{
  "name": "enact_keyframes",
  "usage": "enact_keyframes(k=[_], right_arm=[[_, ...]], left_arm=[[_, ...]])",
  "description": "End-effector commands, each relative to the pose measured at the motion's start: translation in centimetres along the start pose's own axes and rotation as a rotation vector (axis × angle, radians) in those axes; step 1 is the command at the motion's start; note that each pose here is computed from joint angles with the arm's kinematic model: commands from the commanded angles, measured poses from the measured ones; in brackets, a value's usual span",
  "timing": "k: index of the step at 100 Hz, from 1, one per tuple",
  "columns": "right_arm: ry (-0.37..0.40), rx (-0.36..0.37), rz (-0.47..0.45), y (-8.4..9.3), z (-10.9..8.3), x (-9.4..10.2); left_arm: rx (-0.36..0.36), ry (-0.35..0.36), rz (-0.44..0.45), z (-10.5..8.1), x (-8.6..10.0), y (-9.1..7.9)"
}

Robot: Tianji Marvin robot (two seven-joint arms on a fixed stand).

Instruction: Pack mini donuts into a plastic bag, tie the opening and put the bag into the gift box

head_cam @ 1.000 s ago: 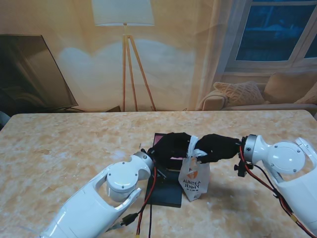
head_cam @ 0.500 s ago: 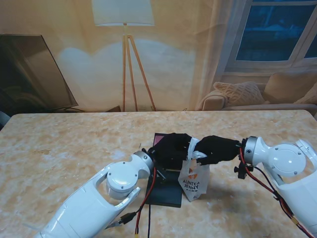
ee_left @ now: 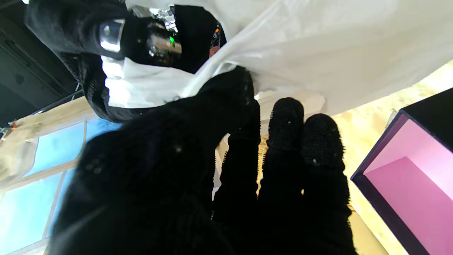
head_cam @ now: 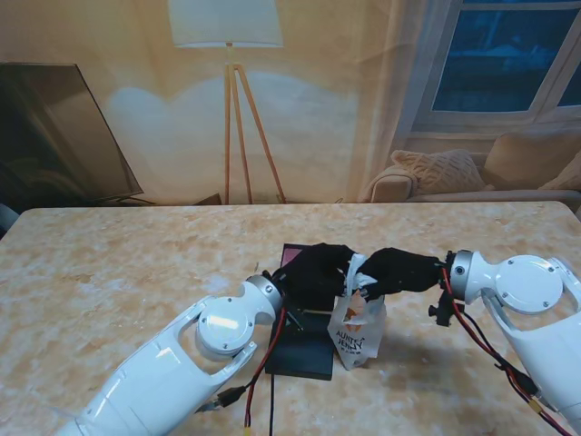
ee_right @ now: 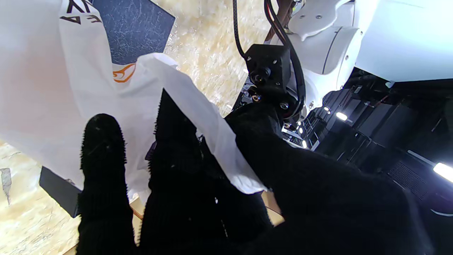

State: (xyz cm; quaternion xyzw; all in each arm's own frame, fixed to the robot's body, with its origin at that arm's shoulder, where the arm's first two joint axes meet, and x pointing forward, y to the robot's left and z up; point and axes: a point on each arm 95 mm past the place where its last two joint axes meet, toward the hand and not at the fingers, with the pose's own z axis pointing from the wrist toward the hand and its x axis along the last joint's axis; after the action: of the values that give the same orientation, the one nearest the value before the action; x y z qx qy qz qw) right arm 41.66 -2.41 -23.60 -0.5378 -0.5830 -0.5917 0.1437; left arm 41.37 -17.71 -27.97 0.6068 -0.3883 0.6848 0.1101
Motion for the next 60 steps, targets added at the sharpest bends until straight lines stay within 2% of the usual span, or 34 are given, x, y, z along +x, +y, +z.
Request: enact_keyframes(k=[1, 12, 29, 60], right_arm=[[0.028, 0.010, 0.006, -0.42, 0.52, 0.70], [0.036, -0.010, 0.033, -0.38, 0.71, 0.77], [0.043, -0.024, 0.055, -0.30, 0.86, 0.83], [0.049, -0.041, 0.100, -0.46, 1.08, 1.00]], left_arm=[[-0.025, -0.006, 0.014, -0.12, -0.15, 0.57], [-0.006, -0.004, 0.063, -0.08, -0.12, 0.62], [0.037, -0.025, 0.071, 0.03, -0.13, 1.03], [0.044, -0.048, 0.105, 0.12, -0.25, 1.15]])
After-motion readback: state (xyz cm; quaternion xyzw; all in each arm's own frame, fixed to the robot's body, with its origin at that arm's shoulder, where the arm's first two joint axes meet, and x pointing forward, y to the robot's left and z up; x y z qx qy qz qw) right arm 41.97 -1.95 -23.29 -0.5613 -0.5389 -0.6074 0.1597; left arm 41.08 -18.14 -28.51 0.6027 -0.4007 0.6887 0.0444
